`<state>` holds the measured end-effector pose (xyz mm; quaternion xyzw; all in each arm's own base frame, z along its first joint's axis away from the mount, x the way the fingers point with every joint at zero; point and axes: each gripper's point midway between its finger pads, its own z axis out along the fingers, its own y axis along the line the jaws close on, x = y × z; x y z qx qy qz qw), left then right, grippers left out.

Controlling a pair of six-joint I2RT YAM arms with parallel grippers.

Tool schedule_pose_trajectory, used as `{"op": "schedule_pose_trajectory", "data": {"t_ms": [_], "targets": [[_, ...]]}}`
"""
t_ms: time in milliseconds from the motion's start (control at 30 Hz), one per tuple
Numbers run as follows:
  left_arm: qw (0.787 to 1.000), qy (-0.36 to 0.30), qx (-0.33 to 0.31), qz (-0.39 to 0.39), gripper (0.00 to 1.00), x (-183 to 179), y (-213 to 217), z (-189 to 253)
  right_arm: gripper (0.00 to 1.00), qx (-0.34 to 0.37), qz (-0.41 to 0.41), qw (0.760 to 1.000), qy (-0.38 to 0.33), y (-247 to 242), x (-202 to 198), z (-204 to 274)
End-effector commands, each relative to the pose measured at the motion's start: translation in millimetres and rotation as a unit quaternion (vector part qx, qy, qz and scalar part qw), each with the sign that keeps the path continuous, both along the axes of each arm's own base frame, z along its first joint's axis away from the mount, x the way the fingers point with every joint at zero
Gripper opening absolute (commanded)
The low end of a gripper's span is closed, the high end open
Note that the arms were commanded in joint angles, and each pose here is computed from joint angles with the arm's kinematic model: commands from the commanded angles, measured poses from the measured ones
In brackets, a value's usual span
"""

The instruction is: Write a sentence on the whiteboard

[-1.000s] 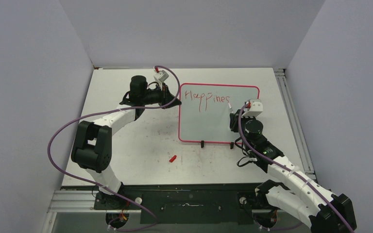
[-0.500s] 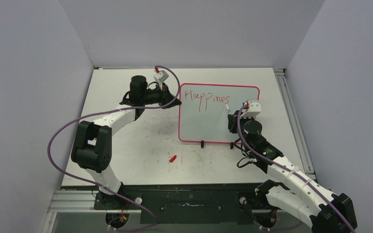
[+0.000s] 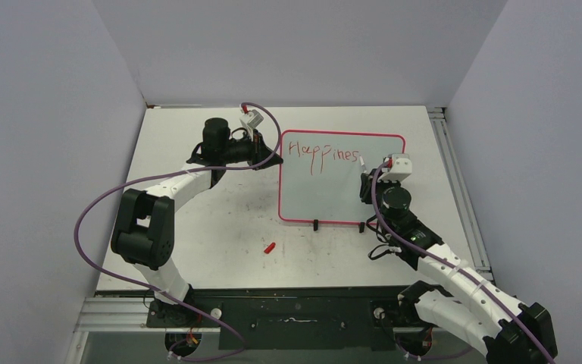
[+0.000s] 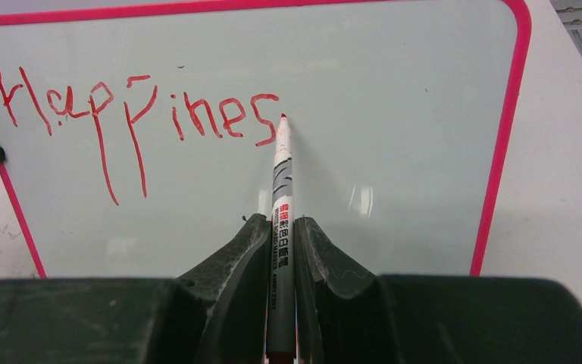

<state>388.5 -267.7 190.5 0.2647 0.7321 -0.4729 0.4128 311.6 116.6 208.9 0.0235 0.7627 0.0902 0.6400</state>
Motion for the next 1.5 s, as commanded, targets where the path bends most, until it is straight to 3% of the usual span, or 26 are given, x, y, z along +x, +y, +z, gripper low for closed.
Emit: {"op": "schedule_pose_trajectory", "data": {"t_ms": [0,567,1467], "targets": [[0.998,-0.067,-0.012,-0.002,0.0,1.8,2.3,37.7,0.05,0.022,-0.016,0.998,-0.057,-3.2,11.0,42.0],[0.998,-0.067,-0.011,-0.003,0.0,1.6,2.4,37.4,0.05,0.014,-0.001,0.999,-0.04,0.4,21.1,31.8],[0.997,-0.071,-0.011,-0.003,0.0,0.6,2.7,40.5,0.05,0.014,-0.001,1.0,-0.001,-1.9,-0.9,2.8]]}}
